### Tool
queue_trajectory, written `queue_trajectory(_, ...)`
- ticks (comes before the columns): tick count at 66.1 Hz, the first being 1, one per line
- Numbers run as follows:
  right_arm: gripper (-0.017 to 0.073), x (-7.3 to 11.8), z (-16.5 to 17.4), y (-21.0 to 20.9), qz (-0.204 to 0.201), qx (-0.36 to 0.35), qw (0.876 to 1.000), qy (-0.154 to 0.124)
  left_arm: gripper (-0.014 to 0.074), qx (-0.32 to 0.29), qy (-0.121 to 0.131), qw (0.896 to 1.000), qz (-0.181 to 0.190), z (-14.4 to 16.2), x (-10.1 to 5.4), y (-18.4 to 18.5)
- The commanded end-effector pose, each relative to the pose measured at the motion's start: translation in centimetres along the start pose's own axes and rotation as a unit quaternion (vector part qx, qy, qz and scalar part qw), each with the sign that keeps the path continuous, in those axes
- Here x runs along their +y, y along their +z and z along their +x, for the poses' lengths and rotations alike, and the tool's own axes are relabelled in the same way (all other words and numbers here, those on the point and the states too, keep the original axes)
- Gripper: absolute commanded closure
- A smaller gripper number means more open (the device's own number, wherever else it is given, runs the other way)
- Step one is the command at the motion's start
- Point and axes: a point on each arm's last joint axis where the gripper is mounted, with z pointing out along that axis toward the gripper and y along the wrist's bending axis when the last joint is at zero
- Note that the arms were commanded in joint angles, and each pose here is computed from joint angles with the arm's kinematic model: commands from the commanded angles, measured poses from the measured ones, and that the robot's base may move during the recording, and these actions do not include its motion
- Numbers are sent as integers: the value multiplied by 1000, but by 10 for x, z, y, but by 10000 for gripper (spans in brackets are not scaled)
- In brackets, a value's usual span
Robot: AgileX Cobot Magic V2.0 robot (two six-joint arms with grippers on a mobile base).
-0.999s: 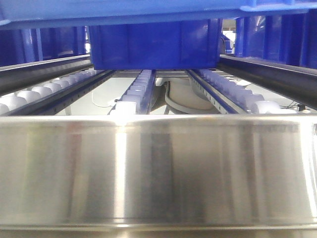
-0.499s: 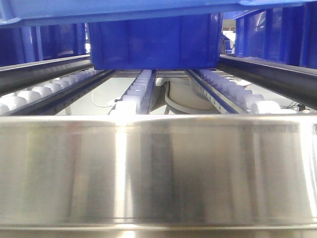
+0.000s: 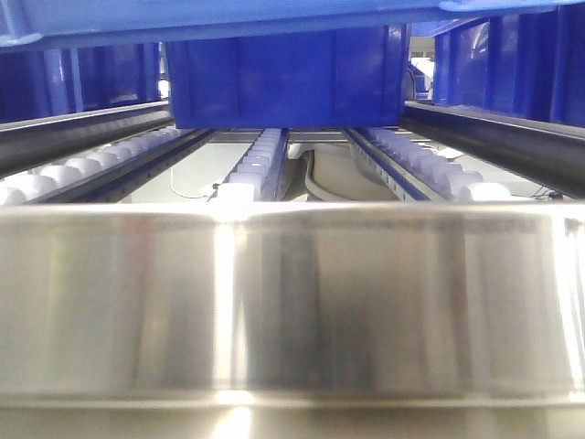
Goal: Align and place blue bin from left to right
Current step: 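Lift the gripped blue bin up off the rack with both grippers, then back the base away from the rack holding the bin raised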
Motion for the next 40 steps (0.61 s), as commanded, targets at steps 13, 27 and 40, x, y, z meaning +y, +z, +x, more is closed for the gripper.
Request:
queue_trajectory(13, 629, -4, -12, -8, 8, -63, 998, 7, 705, -54, -5, 998, 35, -10, -8, -19)
queue_trajectory(27, 629, -4, -12, -8, 8, -63, 998, 7, 705, -54, -5, 998, 35, -10, -8, -19)
queue_trajectory(40, 629, -4, -12, -8, 8, -63, 998, 7, 705, -54, -5, 998, 35, -10, -8, -19)
